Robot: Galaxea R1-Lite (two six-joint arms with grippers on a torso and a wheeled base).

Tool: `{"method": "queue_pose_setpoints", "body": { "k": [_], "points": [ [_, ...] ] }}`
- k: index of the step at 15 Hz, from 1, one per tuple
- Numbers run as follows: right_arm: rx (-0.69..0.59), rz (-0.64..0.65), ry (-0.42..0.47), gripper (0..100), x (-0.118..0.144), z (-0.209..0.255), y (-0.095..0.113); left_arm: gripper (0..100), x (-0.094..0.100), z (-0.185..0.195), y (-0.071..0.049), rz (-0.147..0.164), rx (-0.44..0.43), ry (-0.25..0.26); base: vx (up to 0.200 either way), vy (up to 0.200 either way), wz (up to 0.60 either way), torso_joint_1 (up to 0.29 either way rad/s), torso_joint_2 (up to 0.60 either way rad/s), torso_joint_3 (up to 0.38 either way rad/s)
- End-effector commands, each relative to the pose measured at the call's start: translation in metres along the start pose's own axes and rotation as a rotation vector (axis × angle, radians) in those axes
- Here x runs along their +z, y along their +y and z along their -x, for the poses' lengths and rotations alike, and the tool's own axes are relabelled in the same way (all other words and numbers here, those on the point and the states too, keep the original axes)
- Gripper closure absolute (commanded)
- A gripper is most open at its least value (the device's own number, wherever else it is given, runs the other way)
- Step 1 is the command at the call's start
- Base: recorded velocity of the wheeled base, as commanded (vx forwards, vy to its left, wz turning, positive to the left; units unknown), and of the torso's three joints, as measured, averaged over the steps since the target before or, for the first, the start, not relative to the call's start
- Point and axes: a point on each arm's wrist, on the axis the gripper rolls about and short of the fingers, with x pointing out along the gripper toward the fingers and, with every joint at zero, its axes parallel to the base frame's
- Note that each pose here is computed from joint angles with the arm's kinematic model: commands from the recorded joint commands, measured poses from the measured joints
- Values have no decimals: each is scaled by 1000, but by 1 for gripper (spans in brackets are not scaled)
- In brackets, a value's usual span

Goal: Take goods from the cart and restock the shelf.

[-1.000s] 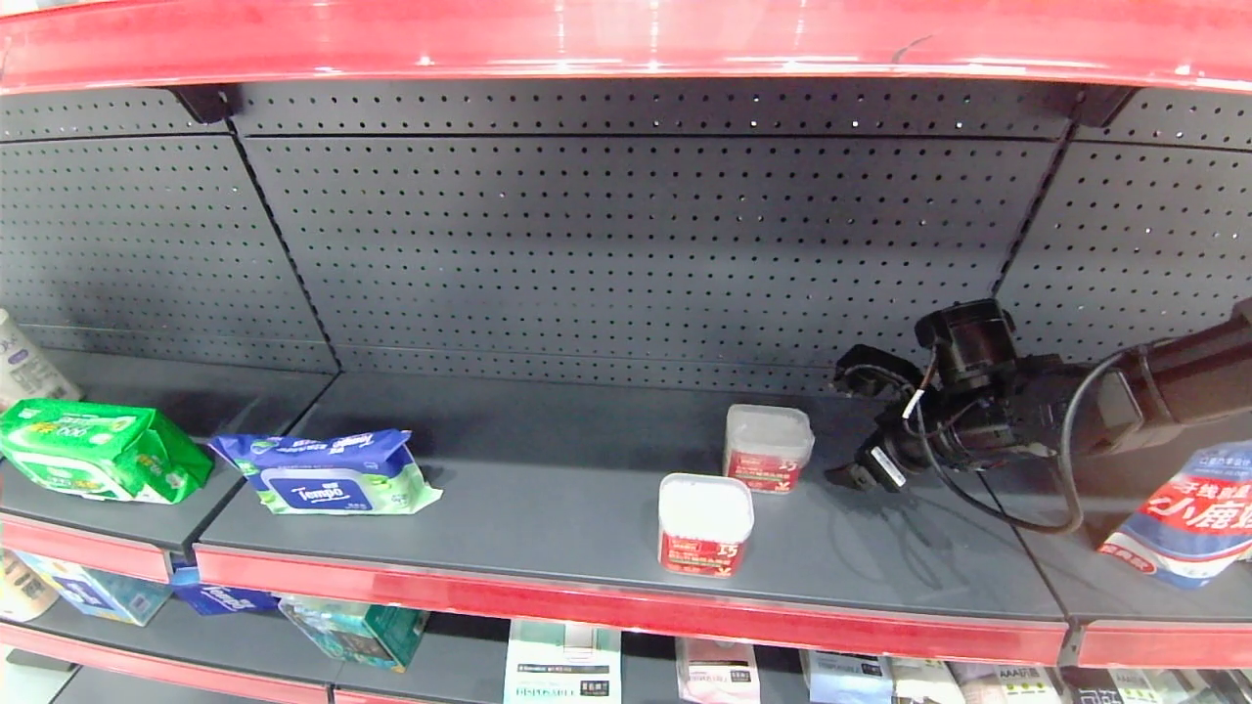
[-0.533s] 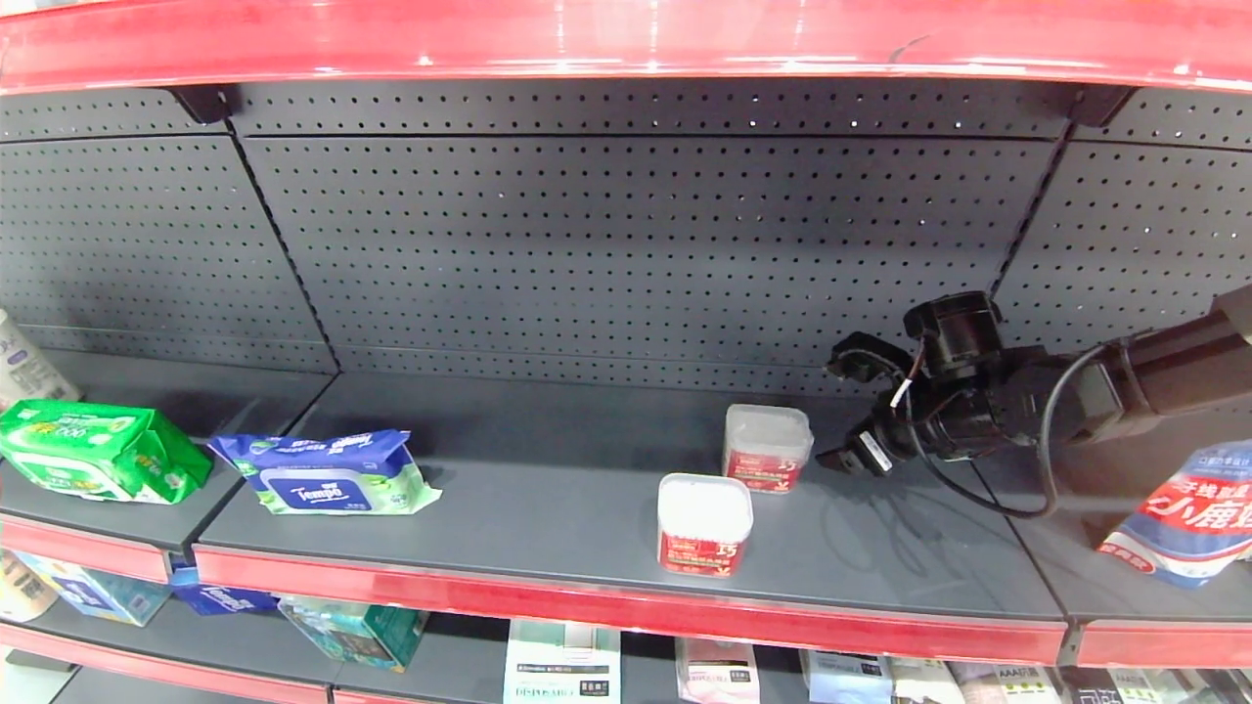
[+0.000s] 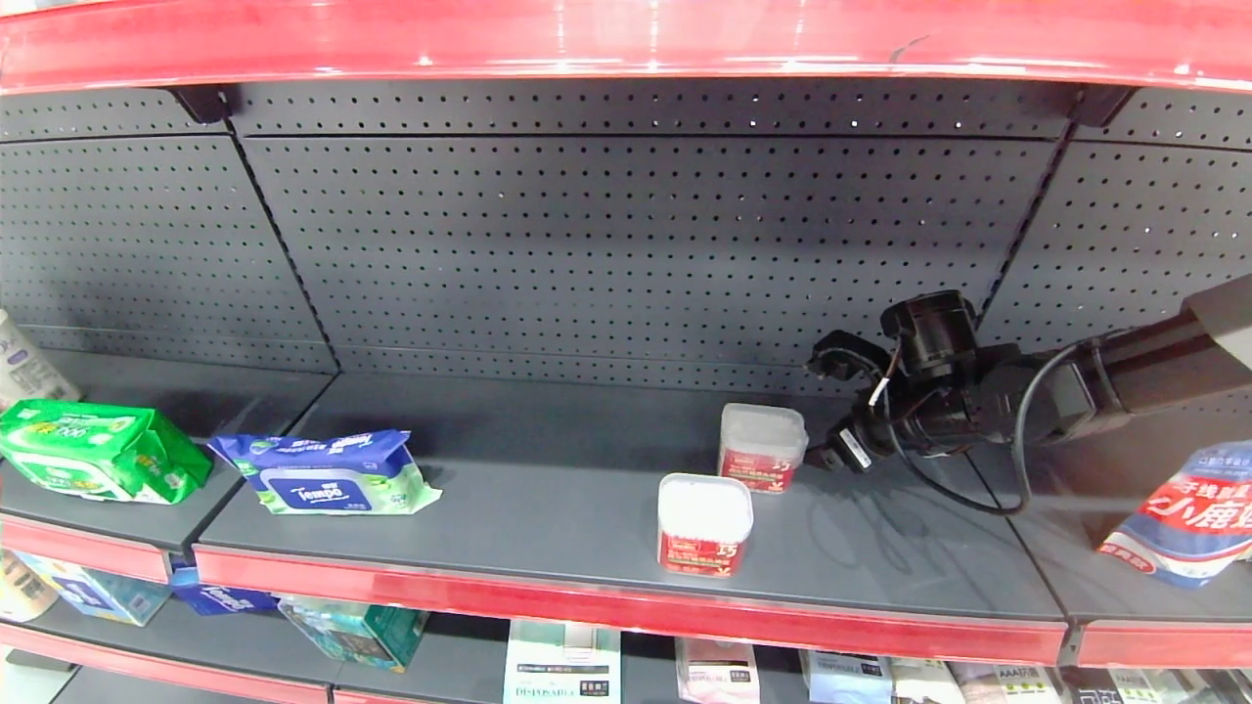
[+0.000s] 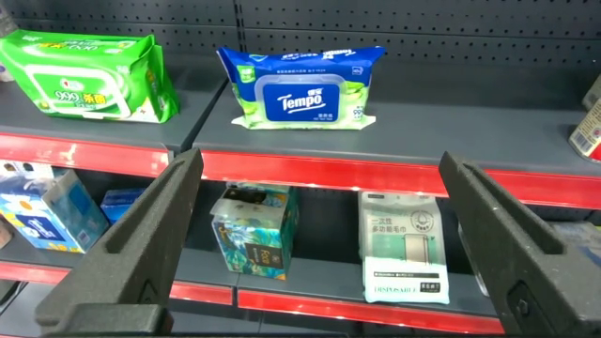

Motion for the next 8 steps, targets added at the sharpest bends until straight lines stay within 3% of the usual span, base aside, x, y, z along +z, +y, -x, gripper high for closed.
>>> {"method": "queue_pose_setpoints", "body": {
  "k": [1, 8],
  "points": [
    [7, 3, -4, 0, 2, -1, 3, 0, 0, 0, 0, 0, 1, -1, 0, 0, 0, 0, 0, 0],
    [17, 12, -16, 0, 7, -1, 9, 0, 0, 0, 0, 0, 1, -1, 0, 0, 0, 0, 0, 0]
  ]
}}
